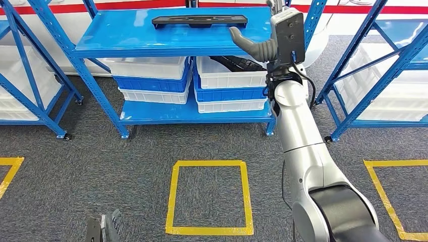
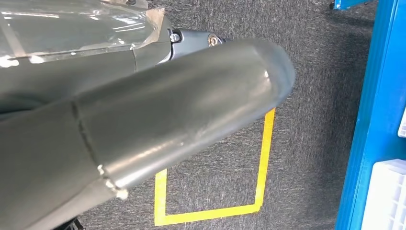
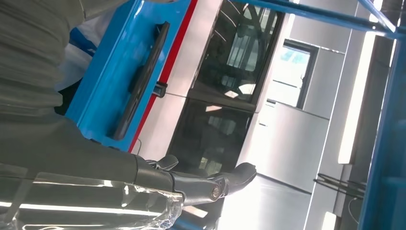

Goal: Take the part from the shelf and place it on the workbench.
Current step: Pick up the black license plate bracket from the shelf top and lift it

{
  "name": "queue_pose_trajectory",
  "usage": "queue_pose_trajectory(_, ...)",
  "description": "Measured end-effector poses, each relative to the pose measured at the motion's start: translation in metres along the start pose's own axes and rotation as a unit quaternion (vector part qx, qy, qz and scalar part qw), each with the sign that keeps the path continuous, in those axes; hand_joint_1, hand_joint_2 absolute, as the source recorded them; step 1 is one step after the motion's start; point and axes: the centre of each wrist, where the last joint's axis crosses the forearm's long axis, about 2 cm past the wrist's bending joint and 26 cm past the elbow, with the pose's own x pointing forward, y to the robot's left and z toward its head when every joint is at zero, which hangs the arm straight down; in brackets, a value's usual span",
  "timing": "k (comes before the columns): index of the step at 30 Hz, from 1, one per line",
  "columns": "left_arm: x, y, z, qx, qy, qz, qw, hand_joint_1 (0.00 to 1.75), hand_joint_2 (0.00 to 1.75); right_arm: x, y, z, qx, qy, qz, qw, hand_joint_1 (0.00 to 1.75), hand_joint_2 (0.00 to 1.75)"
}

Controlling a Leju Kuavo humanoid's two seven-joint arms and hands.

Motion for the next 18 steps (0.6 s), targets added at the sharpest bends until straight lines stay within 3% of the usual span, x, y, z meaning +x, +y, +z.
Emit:
queue_pose_trajectory(11, 0.002, 0.005, -0.003, 0.009, -0.006, 0.005, 1.0, 0.0, 0.0, -0.015, -0.023, 0.018, -0.01, 0.013, -0.015, 1.0, 0.0, 1.75)
queue_pose_trajectory(18, 0.005, 0.007, -0.006, 0.023, -0.013, 0.022, 0.999, 0.0, 0.0, -0.01, -0.025, 0.012, -0.007, 0.003, -0.015, 1.0, 0.0, 1.75)
